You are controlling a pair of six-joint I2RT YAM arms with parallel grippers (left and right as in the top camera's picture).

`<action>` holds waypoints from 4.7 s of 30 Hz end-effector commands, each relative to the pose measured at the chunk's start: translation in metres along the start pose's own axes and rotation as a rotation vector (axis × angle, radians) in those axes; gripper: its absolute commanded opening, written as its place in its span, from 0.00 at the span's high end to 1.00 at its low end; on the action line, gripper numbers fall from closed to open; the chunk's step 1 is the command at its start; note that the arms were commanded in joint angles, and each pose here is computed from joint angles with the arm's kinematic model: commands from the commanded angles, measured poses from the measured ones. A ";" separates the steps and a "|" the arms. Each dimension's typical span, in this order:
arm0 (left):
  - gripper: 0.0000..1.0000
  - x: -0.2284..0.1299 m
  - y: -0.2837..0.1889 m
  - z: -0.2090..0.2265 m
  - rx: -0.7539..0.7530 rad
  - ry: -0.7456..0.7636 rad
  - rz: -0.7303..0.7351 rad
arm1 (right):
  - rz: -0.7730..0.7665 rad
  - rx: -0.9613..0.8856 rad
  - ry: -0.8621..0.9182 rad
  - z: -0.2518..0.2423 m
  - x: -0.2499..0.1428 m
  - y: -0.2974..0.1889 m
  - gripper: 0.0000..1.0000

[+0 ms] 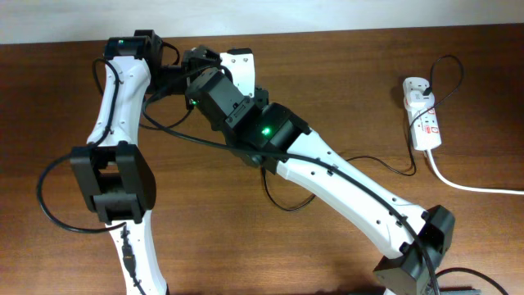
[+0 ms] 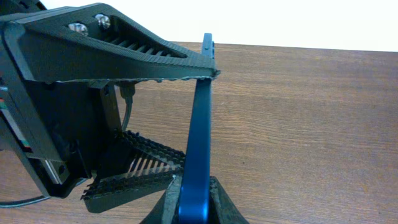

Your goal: Plug charger to phone and switch on socket

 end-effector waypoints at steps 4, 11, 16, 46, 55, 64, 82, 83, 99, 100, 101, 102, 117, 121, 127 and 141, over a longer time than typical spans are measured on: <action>0.20 -0.002 -0.003 -0.012 -0.057 0.029 0.003 | -0.007 0.005 0.005 0.003 0.001 0.002 0.96; 0.07 -0.002 -0.003 -0.012 -0.057 0.029 0.003 | -0.086 -0.059 0.092 -0.002 0.007 0.001 0.96; 0.01 -0.001 -0.003 -0.012 -0.056 0.036 0.003 | -0.114 -0.072 0.260 -0.004 0.009 0.001 0.96; 0.22 -0.001 -0.003 -0.012 -0.058 -0.077 0.006 | -0.017 0.108 1.258 -0.013 0.034 -0.056 0.96; 0.29 -0.002 -0.003 -0.012 -0.058 -0.164 0.008 | -0.002 0.003 1.435 -0.022 0.021 -0.050 0.96; 0.30 -0.002 -0.003 -0.012 -0.059 -0.164 0.008 | -0.002 0.035 1.454 -0.011 0.019 -0.035 0.96; 0.74 -0.002 -0.003 -0.012 -0.058 -0.165 0.008 | 0.085 0.067 1.464 -0.001 0.016 -0.031 0.96; 0.75 -0.002 -0.003 -0.012 -0.058 -0.165 0.008 | 0.084 0.066 1.463 -0.001 0.016 -0.031 0.96; 0.95 -0.005 -0.003 -0.012 -0.058 -0.205 0.009 | 0.088 0.072 1.466 0.000 0.016 -0.031 0.96; 0.95 -0.005 -0.003 -0.012 -0.058 -0.205 0.009 | 0.088 0.075 1.467 0.000 0.016 -0.031 0.96; 0.95 -0.005 -0.003 -0.012 -0.058 -0.205 0.009 | 0.089 0.075 1.467 0.000 0.016 -0.031 0.96; 0.98 -0.005 -0.003 -0.012 -0.058 -0.205 0.009 | 0.089 0.075 1.467 0.000 0.016 -0.031 0.96; 1.00 -0.005 -0.003 -0.012 -0.058 -0.205 0.009 | 0.077 0.074 1.456 -0.001 0.017 -0.030 0.20; 1.00 -0.002 -0.003 -0.009 -0.022 -0.180 -0.001 | 0.062 0.092 1.367 -0.004 0.024 -0.035 0.08; 1.00 0.019 -0.004 -0.008 0.079 0.191 -0.049 | 0.043 0.140 0.993 -0.049 0.069 -0.060 0.01; 1.00 0.034 -0.016 -0.023 0.109 0.820 -0.085 | 0.527 -0.168 0.477 -0.177 0.059 -0.025 0.01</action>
Point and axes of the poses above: each gripper's point midway between its finger pads, its own y axis out along the fingers, its own z axis along the line the jaws close on, x = y × z, the point moved 10 cm from there along -y, back along the fingers, and after that the axes turned 15 degrees about y, right-handed, at the moved point
